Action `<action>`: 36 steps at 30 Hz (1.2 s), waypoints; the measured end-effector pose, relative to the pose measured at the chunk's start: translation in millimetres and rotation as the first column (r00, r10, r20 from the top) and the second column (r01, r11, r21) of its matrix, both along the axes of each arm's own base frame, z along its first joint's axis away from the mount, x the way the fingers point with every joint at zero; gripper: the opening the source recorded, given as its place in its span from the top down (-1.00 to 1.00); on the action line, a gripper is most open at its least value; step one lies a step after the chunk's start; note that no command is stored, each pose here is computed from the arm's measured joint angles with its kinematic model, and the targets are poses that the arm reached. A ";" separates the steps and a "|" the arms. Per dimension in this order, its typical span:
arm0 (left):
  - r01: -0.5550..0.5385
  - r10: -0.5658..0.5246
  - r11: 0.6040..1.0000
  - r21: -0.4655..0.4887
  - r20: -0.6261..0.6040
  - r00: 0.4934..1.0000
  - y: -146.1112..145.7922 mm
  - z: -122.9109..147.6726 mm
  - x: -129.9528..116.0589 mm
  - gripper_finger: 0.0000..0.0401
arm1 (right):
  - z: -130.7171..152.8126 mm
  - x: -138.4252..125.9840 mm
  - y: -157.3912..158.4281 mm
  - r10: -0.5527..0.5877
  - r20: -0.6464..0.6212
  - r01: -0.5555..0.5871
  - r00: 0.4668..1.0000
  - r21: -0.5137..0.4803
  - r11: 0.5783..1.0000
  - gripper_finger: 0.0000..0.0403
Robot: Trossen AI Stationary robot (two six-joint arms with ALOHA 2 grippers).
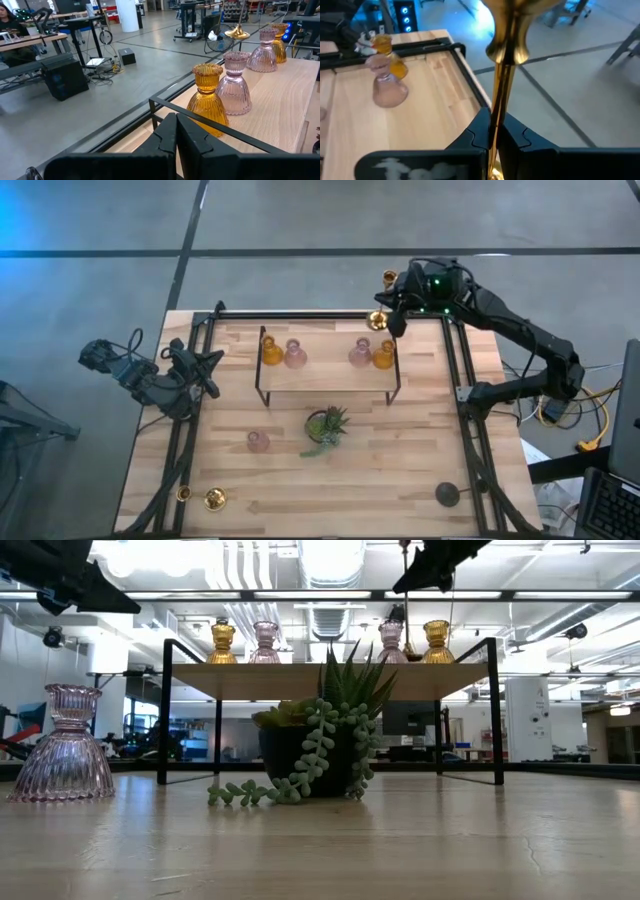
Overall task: Pick & Place candle stick holders
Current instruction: Put the gold candle holder on the shelf
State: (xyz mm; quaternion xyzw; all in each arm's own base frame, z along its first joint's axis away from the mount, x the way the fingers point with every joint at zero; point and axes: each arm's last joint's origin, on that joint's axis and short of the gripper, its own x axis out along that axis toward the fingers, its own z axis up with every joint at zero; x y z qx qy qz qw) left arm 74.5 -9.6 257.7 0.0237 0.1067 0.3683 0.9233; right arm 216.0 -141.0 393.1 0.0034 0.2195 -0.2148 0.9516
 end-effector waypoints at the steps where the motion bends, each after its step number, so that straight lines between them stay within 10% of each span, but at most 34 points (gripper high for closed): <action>1: 0.000 0.000 1.000 0.000 0.000 1.000 0.0 0.0 0.0 0.95 | -0.3 0.4 0.8 0.000 0.002 0.000 1.000 0.007 1.000 0.96; 36: 0.002 -0.002 1.000 0.000 -0.002 1.000 0.0 -0.4 0.0 0.95 | -37.3 20.3 11.2 0.049 -0.033 -0.046 0.998 0.084 0.995 0.96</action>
